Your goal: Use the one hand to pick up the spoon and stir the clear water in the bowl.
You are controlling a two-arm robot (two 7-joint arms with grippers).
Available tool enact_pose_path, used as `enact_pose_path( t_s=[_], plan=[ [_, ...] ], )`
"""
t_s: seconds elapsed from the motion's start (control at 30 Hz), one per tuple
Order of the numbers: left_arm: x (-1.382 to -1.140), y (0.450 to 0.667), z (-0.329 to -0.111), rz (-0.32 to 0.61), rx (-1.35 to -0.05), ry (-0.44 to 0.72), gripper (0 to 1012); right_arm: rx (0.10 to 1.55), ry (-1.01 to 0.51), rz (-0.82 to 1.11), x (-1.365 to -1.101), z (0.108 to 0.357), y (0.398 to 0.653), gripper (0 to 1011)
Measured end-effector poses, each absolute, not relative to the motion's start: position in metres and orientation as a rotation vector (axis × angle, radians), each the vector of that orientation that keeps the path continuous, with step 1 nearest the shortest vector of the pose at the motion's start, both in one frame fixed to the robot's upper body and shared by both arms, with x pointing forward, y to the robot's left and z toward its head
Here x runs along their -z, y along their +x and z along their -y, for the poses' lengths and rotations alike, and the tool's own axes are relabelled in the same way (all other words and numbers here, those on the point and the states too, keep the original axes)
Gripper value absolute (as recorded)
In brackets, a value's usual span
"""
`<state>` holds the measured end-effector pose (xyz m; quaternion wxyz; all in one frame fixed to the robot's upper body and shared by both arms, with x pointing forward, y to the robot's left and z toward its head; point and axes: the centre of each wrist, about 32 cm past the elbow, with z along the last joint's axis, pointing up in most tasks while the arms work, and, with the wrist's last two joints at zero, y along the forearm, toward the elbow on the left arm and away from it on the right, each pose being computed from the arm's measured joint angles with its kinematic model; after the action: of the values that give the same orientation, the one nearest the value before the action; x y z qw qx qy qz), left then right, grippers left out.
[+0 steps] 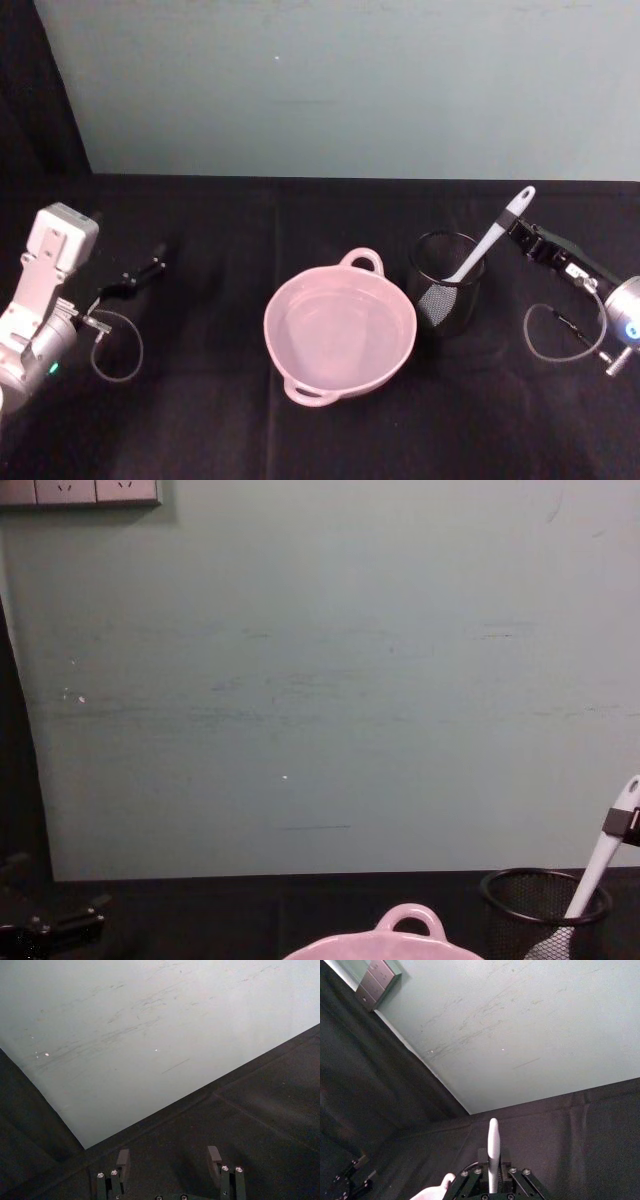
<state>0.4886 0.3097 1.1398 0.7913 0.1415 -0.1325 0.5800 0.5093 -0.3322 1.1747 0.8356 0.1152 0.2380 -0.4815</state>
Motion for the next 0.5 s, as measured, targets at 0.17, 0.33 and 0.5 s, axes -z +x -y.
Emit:
enact_pose_path(
  t_s=[0.17, 0.33, 0.5],
  plan=[
    [-1.14, 0.489, -0.31, 0.285, -1.248, 0.304, 1005, 1.02, 0.244, -0.504, -1.175, 0.332, 0.509, 114],
    [-1.14, 0.489, -0.31, 0.285, -1.248, 0.304, 1005, 1.019, 0.244, -0.504, -1.175, 0.332, 0.509, 114],
    [-1.14, 0.489, -0.31, 0.285, -1.248, 0.304, 1005, 1.013, 0.215, -0.434, -1.187, 0.332, 0.506, 114]
  ],
)
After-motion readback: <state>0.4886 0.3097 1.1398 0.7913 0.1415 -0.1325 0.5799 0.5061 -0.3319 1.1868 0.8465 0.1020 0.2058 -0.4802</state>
